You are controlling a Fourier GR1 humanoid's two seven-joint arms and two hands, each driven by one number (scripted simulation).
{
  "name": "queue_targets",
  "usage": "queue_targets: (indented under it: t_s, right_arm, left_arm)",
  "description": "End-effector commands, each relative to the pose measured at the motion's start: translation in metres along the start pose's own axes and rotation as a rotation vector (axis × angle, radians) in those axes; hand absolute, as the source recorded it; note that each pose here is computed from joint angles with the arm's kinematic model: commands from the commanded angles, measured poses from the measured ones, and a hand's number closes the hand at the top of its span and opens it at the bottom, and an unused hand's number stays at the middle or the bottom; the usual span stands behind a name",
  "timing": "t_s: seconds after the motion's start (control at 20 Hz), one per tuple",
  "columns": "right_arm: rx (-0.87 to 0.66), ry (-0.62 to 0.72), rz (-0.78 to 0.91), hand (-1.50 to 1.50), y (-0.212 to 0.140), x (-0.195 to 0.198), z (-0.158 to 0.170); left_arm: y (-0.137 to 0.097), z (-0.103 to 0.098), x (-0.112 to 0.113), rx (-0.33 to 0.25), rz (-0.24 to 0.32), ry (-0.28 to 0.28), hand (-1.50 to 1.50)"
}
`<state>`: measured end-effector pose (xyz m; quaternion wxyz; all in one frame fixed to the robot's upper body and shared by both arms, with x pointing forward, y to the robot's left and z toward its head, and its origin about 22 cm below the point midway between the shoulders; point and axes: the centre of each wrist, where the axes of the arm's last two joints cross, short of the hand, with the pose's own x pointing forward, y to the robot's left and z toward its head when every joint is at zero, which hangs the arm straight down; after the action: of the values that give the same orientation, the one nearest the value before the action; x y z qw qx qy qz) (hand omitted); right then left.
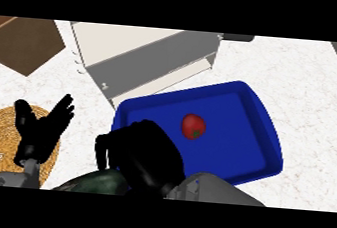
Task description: Pick the eggplant from the tray and place it in the tiered shelf
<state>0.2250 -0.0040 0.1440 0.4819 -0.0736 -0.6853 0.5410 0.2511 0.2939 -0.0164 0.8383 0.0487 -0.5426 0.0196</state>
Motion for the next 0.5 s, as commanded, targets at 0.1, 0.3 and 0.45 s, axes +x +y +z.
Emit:
queue_targets:
  t_s: [0.1, 0.3, 0.45]
  right_arm:
    - [-0.236, -0.031, -0.005, 1.50, -0.066, 0.047, 0.035]
    - [-0.296, -0.010, -0.009, 1.50, -0.118, 0.068, 0.053]
    - [-0.336, 0.008, -0.017, 1.50, -0.152, 0.065, 0.054]
  left_arm:
    - [0.004, -0.001, -0.006, 0.004, 0.023, 0.032, 0.00]
    - [0.015, 0.009, -0.022, -0.008, 0.004, 0.049, 0.00]
    - [0.005, -0.002, -0.002, -0.016, 0.015, 0.028, 0.00]
